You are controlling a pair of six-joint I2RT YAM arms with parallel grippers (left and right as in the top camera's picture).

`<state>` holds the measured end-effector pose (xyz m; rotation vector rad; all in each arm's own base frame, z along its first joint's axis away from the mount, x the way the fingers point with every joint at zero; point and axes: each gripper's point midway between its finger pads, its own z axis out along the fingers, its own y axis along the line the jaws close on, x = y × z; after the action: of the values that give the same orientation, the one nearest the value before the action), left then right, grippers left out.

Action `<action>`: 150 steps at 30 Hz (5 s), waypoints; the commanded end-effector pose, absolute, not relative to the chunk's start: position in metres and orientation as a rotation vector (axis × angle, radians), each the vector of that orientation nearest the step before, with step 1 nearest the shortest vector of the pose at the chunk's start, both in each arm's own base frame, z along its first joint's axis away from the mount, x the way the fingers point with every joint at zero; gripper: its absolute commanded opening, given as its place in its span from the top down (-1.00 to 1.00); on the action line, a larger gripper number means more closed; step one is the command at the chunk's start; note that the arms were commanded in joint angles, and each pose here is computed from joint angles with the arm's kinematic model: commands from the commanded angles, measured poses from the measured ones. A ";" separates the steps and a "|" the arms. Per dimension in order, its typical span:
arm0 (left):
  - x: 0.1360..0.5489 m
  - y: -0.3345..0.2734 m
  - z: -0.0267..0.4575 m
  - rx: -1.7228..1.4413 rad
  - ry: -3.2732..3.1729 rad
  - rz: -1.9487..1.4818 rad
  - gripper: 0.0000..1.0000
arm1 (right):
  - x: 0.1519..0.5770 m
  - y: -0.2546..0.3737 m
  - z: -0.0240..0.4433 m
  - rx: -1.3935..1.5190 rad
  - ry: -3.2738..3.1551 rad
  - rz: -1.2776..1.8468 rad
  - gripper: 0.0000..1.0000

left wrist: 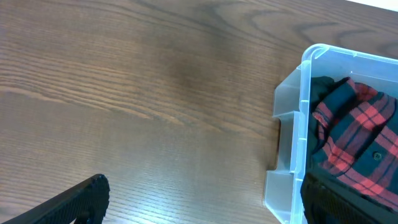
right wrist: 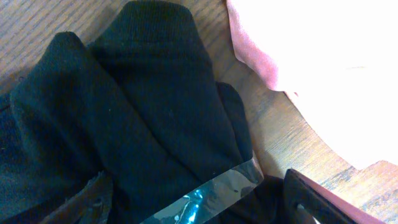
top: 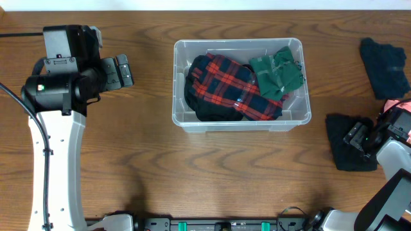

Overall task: Pack container
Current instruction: 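Move the right gripper to the black folded cloth and grasp it, then carry the black cloth with the right gripper and place it in the bin, then reach the right gripper to the pink printed shirt and grasp it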

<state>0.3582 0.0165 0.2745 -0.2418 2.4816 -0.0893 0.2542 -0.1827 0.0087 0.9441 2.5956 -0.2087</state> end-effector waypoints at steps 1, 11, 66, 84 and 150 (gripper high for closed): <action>0.359 0.017 0.271 -0.249 2.492 -0.092 -0.96 | 0.208 -0.180 -0.031 1.033 2.752 -0.339 -0.70; 0.359 0.017 0.271 -0.249 2.492 -0.092 -0.96 | 0.194 -0.180 -0.054 1.120 2.754 -0.380 -0.71; 0.359 0.017 0.271 -0.249 2.492 -0.092 -0.96 | 0.373 -0.002 0.269 0.145 1.975 0.268 0.98; 0.360 0.017 0.271 -0.249 2.490 -0.092 -0.96 | 0.371 0.066 0.109 0.145 2.573 0.273 0.97; 0.360 0.017 0.271 -0.248 2.490 -0.092 -0.96 | 0.364 -0.113 0.208 0.554 2.358 -0.268 -0.55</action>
<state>0.3585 0.0165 0.2747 -0.2416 2.4804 -0.0893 0.3831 -0.0711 0.2296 0.4033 2.2973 -0.1874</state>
